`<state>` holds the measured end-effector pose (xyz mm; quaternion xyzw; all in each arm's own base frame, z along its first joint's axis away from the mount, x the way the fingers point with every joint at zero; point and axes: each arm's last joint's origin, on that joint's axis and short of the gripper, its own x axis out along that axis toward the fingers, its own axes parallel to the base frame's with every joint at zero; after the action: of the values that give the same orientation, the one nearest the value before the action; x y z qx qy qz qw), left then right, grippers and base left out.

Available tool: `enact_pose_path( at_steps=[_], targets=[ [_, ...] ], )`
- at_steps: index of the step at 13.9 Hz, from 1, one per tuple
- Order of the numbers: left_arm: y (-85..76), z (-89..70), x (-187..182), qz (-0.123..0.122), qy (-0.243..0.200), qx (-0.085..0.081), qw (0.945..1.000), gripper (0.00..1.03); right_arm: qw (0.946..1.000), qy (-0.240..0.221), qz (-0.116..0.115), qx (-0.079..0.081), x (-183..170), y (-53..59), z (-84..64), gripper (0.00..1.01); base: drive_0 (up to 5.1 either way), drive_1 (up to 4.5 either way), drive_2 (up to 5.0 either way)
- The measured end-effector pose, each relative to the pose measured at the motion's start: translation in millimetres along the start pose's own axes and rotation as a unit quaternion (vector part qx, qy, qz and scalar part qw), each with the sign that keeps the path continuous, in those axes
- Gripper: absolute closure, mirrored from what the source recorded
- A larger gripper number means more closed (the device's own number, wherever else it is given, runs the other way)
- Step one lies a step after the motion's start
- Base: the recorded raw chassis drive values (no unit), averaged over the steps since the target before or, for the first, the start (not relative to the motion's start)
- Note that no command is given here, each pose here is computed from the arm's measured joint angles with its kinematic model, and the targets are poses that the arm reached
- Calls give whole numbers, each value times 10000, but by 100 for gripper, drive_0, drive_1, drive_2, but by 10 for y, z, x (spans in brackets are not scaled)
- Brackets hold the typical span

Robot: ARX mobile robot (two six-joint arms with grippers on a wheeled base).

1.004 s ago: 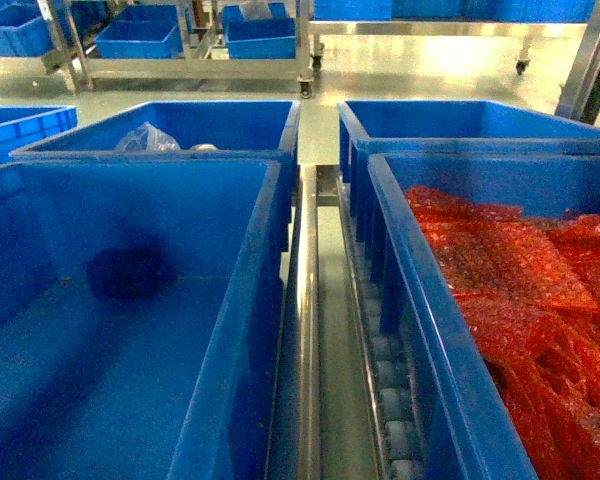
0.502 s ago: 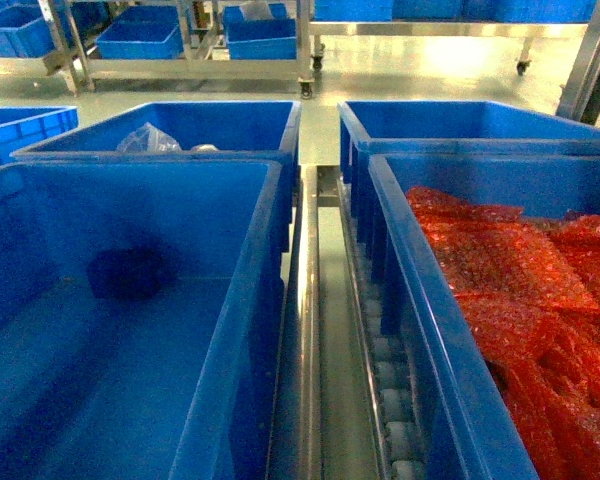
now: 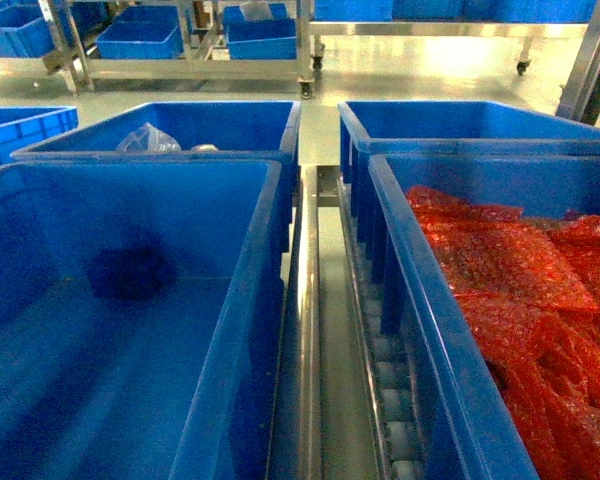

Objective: Pick blue part to blue bin on bottom shelf

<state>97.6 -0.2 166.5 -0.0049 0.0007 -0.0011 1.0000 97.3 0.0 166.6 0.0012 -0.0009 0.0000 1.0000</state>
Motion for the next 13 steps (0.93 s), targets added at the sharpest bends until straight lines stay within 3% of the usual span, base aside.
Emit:
enact_pose_path(
  at_steps=[13],
  targets=[
    [0, 0, 0, 0, 0, 0, 10000, 5, 10000, 2, 0, 0, 0, 0, 0, 3, 0, 0, 0]
  ],
)
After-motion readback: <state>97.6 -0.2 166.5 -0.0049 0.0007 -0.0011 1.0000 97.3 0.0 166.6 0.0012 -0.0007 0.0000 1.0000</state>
